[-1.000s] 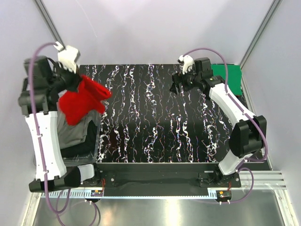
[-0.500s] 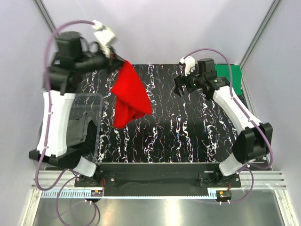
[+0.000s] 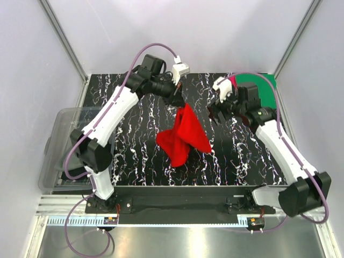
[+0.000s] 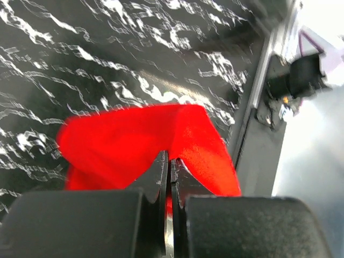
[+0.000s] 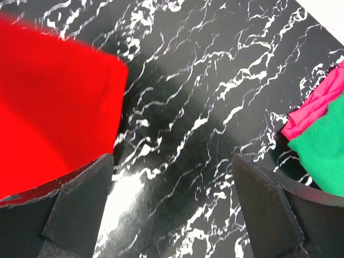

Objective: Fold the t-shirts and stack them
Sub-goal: Move the tshirt to the center of the board

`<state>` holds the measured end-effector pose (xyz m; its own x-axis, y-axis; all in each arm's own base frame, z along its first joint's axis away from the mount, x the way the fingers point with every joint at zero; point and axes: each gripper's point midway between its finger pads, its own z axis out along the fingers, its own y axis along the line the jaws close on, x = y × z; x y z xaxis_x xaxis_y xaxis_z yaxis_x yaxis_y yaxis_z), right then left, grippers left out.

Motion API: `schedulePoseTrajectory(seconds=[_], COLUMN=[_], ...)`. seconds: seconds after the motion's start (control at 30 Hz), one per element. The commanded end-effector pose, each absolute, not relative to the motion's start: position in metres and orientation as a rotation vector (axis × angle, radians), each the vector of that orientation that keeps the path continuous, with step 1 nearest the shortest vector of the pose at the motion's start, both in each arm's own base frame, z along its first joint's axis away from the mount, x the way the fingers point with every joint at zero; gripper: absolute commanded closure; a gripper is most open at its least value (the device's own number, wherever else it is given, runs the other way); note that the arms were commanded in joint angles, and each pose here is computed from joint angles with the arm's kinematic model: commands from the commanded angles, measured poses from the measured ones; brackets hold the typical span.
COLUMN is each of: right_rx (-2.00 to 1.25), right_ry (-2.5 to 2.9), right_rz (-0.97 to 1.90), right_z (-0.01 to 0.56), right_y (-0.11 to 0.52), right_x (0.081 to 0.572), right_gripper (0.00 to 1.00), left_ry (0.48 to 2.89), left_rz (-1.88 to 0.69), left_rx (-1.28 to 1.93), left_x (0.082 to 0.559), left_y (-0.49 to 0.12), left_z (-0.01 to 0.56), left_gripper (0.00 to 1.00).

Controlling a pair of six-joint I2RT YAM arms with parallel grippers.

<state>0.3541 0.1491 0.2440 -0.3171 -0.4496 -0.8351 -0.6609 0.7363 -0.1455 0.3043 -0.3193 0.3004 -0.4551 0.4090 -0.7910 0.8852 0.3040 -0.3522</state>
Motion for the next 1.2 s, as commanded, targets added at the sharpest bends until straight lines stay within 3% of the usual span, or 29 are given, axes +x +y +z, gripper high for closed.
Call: schedulePoseTrajectory(seconds=[0.0,0.13,0.3,0.5,0.57,0.6,0.73,0.97,1.17], right_rx=[-0.913,-0.908,-0.909,-0.928,-0.933,-0.934,-0.943,-0.933,-0.896], right_ry=[1.864,1.892,1.924,1.998,2.04,2.05,2.112,2.187,2.173], right_rz=[0.264,0.266,0.259,0.315,0.339,0.349,0.409,0.594,0.623], right_z=[0.26,0.247,0.228,0.197,0.182,0.178,0.153,0.13,0.143], right_y=[0.15,0.148,0.147,0.151,0.154,0.154,0.167,0.209,0.216], right_x=[0.338,0.336,0.338,0.333,0.333,0.334,0.351,0.4,0.41], right_gripper=[0.03,0.03,0.03,0.03,0.03,0.03,0.04,0.11,0.1], left_ry=[1.769,1.794,1.967,2.165,2.244,2.28,2.359,2.335,2.525], left_rz=[-1.069,-0.971,-0.899,-0.835,-0.844,-0.84,-0.795,-0.657,-0.387], left_rx=[1.091,1.023,0.97,1.001,0.995,0.975,0.924,0.87,0.801], left_x=[0.331,0.351,0.342,0.267,0.246,0.242,0.244,0.297,0.358], left_y=[-0.335,-0.312,-0.252,-0.206,-0.196,-0.193,-0.187,-0.189,-0.17], left_z=[0.369,0.369,0.305,0.222,0.194,0.186,0.172,0.18,0.123], left_gripper=[1.0,1.0,1.0,0.99,0.83,0.65,0.51,0.44,0.43])
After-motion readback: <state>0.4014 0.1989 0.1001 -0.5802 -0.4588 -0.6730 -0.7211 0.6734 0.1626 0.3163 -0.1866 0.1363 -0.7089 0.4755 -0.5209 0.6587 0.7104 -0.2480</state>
